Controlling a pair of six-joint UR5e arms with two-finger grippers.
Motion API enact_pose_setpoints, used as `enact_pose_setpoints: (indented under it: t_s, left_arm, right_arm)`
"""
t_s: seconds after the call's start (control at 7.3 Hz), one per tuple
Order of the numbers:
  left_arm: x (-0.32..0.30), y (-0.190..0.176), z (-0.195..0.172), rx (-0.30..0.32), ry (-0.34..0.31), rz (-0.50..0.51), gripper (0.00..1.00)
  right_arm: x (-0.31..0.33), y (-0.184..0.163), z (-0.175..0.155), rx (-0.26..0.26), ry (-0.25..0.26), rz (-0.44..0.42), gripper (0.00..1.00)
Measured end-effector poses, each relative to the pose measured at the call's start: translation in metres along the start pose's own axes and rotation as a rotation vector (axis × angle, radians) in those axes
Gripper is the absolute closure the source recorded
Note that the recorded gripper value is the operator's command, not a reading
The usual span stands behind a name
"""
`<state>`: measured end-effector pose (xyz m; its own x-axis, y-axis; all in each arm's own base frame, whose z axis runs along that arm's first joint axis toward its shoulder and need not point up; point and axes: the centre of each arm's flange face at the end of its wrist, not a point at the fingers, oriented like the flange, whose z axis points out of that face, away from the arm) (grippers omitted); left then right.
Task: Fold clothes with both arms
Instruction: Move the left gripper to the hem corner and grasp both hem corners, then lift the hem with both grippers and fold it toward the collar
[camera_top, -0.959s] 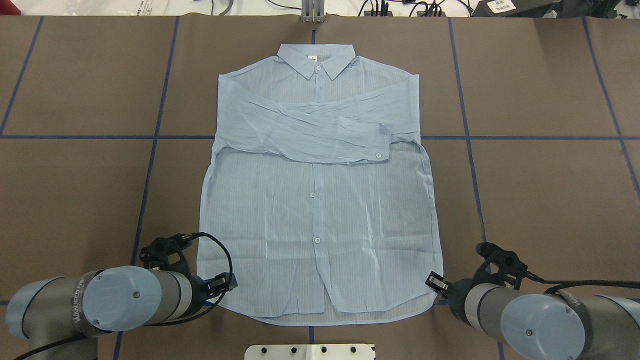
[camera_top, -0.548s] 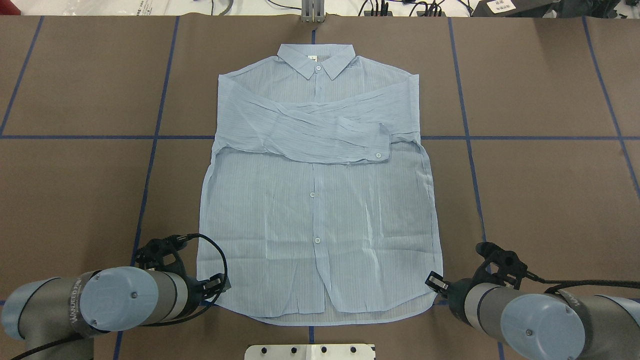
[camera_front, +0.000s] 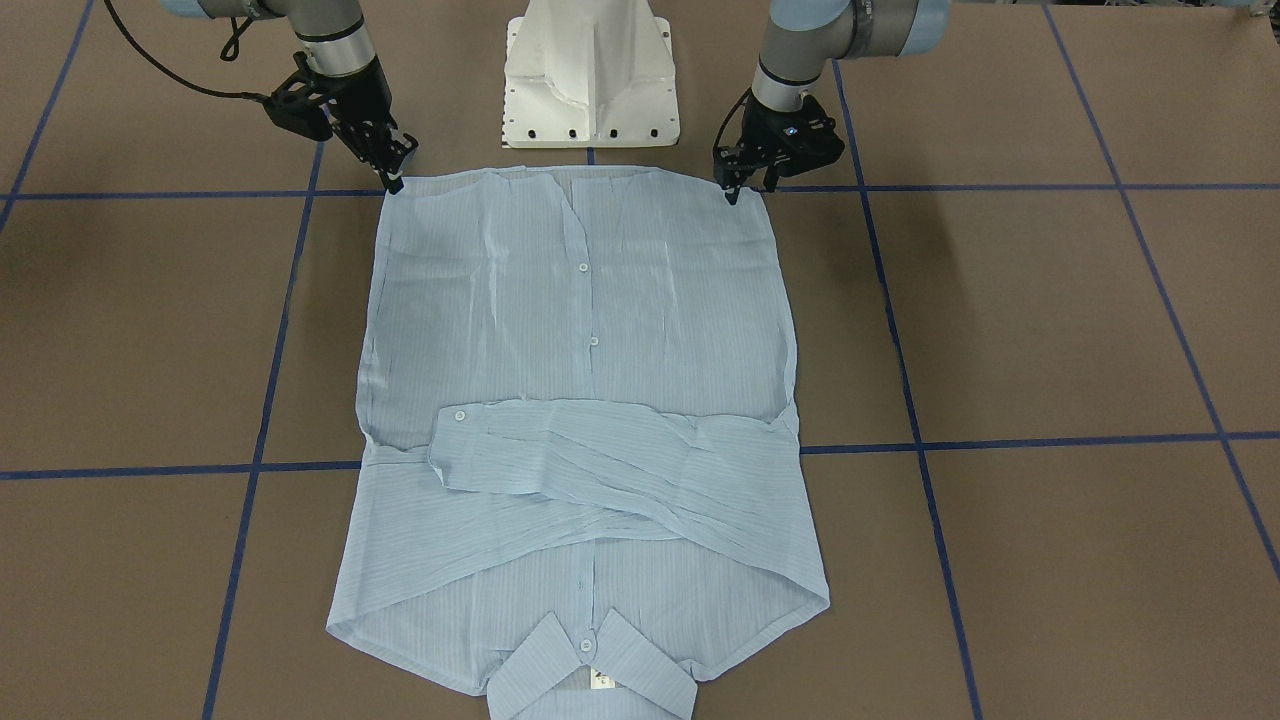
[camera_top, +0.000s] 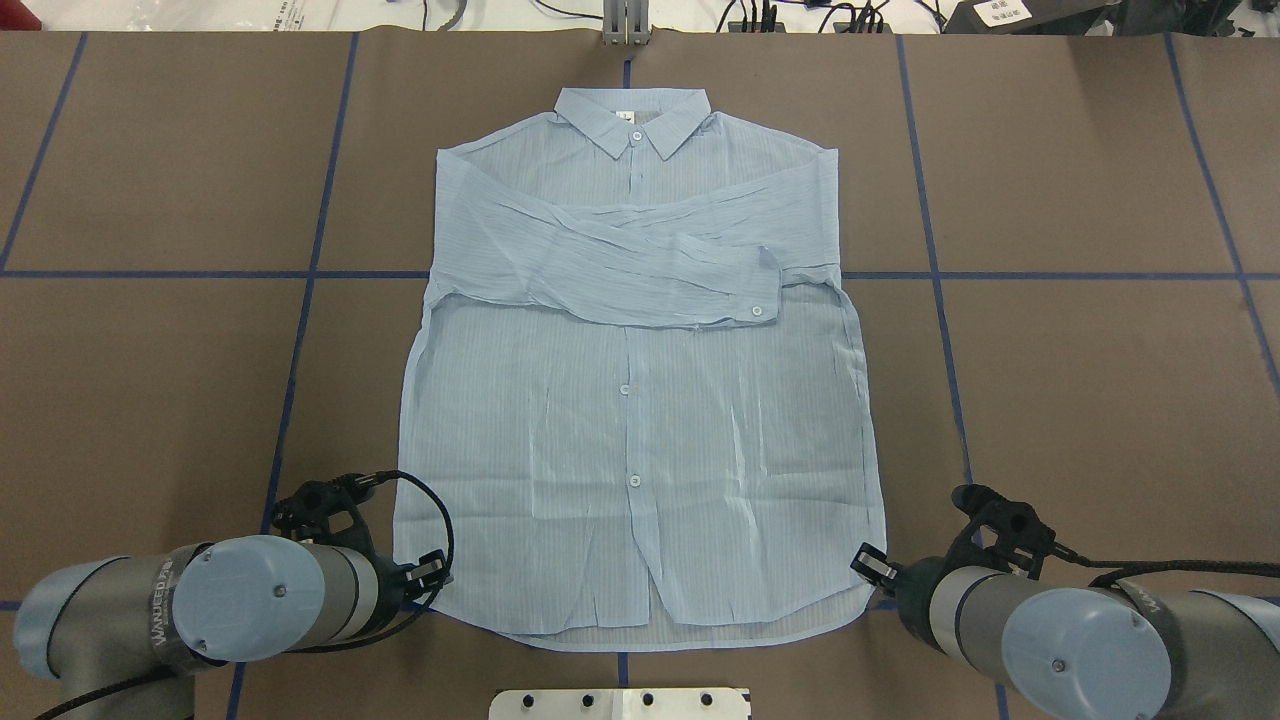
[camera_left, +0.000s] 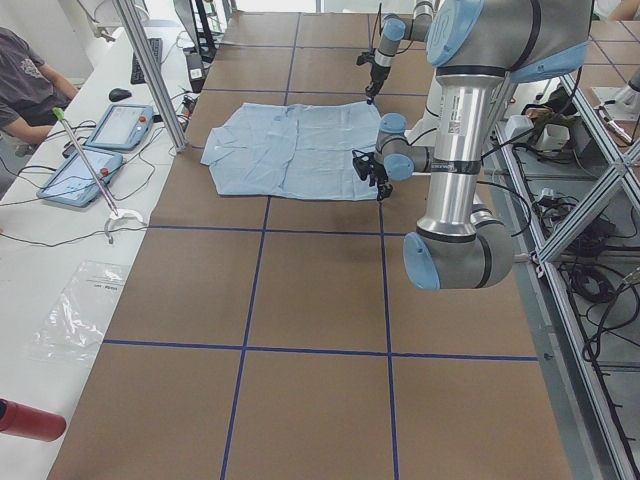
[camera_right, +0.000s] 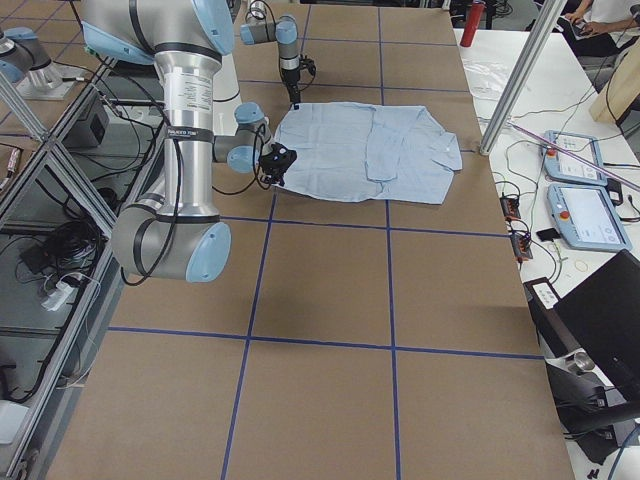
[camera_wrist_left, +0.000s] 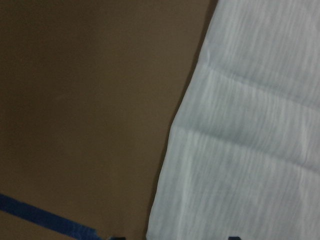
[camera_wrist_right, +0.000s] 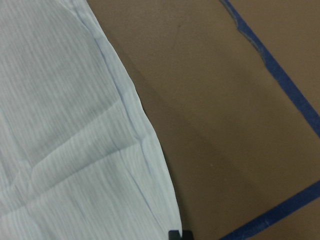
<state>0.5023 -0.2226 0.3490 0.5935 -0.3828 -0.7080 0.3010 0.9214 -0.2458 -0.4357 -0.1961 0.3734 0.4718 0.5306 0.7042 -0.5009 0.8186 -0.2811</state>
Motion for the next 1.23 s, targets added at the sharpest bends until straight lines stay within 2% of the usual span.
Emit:
enact_pose_setpoints:
  t_s: [0.14,0.27,0.41,0.82,1.23]
  left_arm:
    - [0.000,0.000,0.000,0.000,0.000,-0.011,0.59]
    - [-0.001,0.000,0.001,0.000,-0.001,-0.015,0.71]
    - [-0.001,0.000,0.001,0.000,-0.002,-0.018,1.00]
    - [0.002,-0.003,-0.009,0.002,0.011,-0.023,1.00]
    - [0.008,0.000,-0.035,-0.007,0.045,-0.042,1.00]
  right_arm:
    - [0.000,0.000,0.000,0.000,0.000,0.000,1.00]
    - [0.000,0.000,0.000,-0.001,-0.001,0.000,1.00]
    - [-0.001,0.000,-0.001,-0.002,-0.003,0.001,1.00]
    - [-0.004,0.000,-0.011,-0.006,-0.008,0.002,1.00]
    - [-0.005,0.001,-0.023,-0.005,0.006,-0.001,1.00]
